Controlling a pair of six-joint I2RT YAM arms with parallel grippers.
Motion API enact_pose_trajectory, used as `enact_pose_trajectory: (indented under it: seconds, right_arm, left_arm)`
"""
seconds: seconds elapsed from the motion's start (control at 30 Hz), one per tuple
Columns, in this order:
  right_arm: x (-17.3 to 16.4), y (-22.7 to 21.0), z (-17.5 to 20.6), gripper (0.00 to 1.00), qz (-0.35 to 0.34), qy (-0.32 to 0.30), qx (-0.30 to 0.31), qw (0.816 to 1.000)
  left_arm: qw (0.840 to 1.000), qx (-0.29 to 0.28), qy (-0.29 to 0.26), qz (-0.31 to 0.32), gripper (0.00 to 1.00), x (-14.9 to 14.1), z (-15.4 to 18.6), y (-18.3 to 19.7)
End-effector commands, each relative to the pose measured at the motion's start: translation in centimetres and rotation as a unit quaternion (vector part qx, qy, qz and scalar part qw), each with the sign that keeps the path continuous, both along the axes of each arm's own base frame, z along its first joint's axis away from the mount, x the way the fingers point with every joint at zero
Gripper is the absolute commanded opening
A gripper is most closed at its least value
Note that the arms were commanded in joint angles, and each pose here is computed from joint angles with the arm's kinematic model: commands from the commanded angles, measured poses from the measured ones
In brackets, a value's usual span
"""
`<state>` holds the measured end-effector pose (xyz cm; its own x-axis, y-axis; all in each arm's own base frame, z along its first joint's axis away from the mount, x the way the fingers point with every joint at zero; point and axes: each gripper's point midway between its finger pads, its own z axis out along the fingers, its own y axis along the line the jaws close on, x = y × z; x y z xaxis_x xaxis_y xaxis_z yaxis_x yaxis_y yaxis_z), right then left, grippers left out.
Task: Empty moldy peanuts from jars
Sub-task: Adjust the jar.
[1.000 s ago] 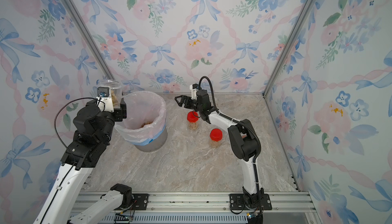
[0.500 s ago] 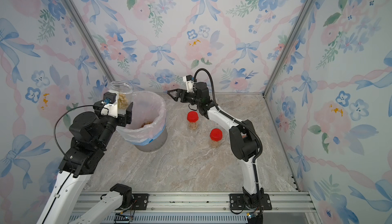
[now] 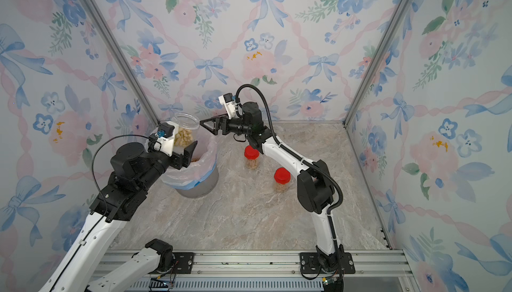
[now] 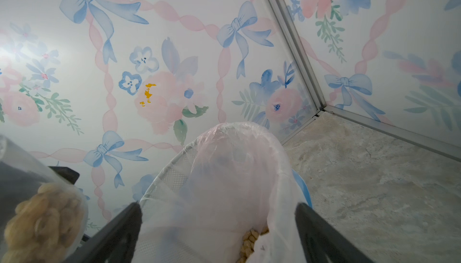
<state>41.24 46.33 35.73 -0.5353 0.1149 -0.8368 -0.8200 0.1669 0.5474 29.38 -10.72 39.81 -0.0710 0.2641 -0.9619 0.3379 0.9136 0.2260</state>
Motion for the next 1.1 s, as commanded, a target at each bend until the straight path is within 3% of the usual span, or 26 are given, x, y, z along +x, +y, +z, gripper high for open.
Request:
enact_pose_trajectory:
  seconds: [0.0,0.63,0.77,1.07]
  right_arm:
    - [-1.7,0.3,2.3,0.98,0.017,-0.026,0.005,1.000]
    - [-5.1,1.6,3.7,0.97,0.054,-0.067,0.002,0.996]
    - [-5.6,1.9,3.8,0.97,0.060,-0.071,0.002,0.996]
    - [-7.4,2.6,4.8,0.97,0.079,-0.090,0.005,0.993]
  left_arm:
    - [0.998,-0.023,-0.050,0.005,0.01,-0.2,2.9,0.0]
    - [1.000,-0.004,-0.012,-0.008,0.05,1.4,0.0,-1.6]
    - [1.000,-0.009,-0.014,-0.013,0.14,1.3,0.3,-1.8]
    - [1.000,-0.007,0.004,-0.028,0.22,1.9,-0.9,-2.7]
